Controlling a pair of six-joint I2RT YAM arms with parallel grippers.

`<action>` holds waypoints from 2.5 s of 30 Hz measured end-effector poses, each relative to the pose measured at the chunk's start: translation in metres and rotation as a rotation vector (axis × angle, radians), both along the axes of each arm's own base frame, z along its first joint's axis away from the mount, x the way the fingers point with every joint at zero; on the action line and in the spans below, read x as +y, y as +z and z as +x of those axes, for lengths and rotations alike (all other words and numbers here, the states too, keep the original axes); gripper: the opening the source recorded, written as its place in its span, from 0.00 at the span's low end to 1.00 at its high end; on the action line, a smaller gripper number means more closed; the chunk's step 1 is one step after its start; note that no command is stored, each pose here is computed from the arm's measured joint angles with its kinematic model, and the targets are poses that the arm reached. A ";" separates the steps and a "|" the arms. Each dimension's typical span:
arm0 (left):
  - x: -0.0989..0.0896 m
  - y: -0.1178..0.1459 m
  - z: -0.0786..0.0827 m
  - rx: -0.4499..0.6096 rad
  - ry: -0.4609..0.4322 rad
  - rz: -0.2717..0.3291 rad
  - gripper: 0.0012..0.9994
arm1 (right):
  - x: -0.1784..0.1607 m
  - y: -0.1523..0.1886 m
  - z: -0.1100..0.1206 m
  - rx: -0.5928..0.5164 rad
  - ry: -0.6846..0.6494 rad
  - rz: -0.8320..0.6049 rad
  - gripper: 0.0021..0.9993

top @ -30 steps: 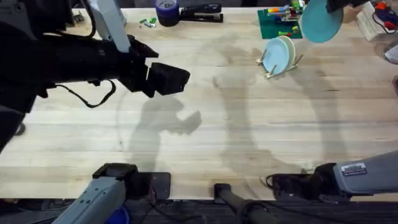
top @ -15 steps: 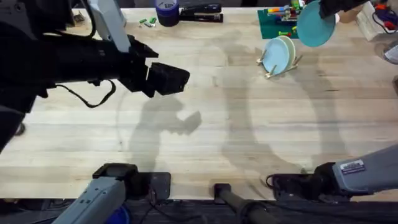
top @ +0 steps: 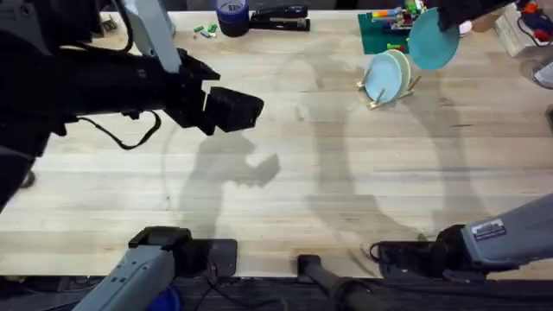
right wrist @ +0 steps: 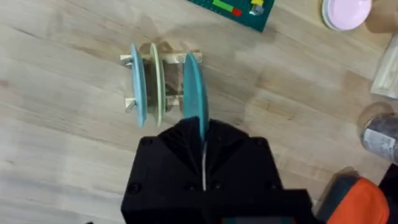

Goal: Pick up the plates from the table one by one and place each into a slot on the dish rack.

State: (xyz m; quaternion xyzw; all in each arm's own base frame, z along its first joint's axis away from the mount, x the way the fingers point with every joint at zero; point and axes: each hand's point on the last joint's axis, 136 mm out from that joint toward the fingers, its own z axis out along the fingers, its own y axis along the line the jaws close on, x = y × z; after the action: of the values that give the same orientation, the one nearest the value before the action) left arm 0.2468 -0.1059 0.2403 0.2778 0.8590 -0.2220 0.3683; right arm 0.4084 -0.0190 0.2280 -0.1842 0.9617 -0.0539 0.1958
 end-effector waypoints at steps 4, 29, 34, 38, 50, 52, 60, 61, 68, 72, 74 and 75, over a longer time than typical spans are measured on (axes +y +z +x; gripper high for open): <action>0.000 0.000 0.000 0.000 0.000 0.000 1.00 | 0.000 -0.008 0.002 0.019 -0.009 0.005 0.03; 0.000 0.000 0.000 0.000 0.000 0.000 1.00 | 0.008 -0.043 0.007 0.120 -0.005 0.013 0.03; 0.000 0.000 0.000 0.000 0.000 0.000 0.99 | 0.009 -0.043 0.007 0.120 -0.001 0.012 0.03; 0.000 0.000 0.000 0.000 0.000 0.000 1.00 | 0.009 -0.044 0.007 0.123 -0.001 0.012 0.03; 0.000 0.000 0.000 0.000 0.000 0.000 0.99 | 0.010 -0.073 0.010 0.200 0.001 0.013 0.03; 0.000 0.000 0.000 0.000 0.000 0.000 1.00 | 0.010 -0.073 0.010 0.200 0.001 0.013 0.03; 0.000 0.000 0.000 0.000 0.000 0.000 0.99 | 0.011 -0.073 0.010 0.198 0.003 0.013 0.03; 0.000 0.000 0.000 0.000 0.000 0.000 0.99 | 0.011 -0.073 0.010 0.198 0.003 0.013 0.03; 0.000 0.000 0.000 0.000 0.000 0.000 0.99 | 0.011 -0.073 0.010 0.198 0.003 0.013 0.03; 0.000 0.000 0.000 0.000 0.000 0.000 1.00 | 0.011 -0.073 0.010 0.198 0.003 0.013 0.03; 0.000 0.000 0.000 0.000 0.000 0.000 1.00 | 0.011 -0.073 0.010 0.198 0.003 0.013 0.03; 0.000 0.000 0.000 0.000 0.000 0.000 1.00 | 0.011 -0.073 0.010 0.198 0.003 0.013 0.03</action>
State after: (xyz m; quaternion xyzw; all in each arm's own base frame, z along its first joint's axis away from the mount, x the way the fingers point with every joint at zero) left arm 0.2467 -0.1059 0.2402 0.2778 0.8591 -0.2220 0.3682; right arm 0.4189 -0.0081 0.1552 -0.1887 0.9764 -0.0287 0.1011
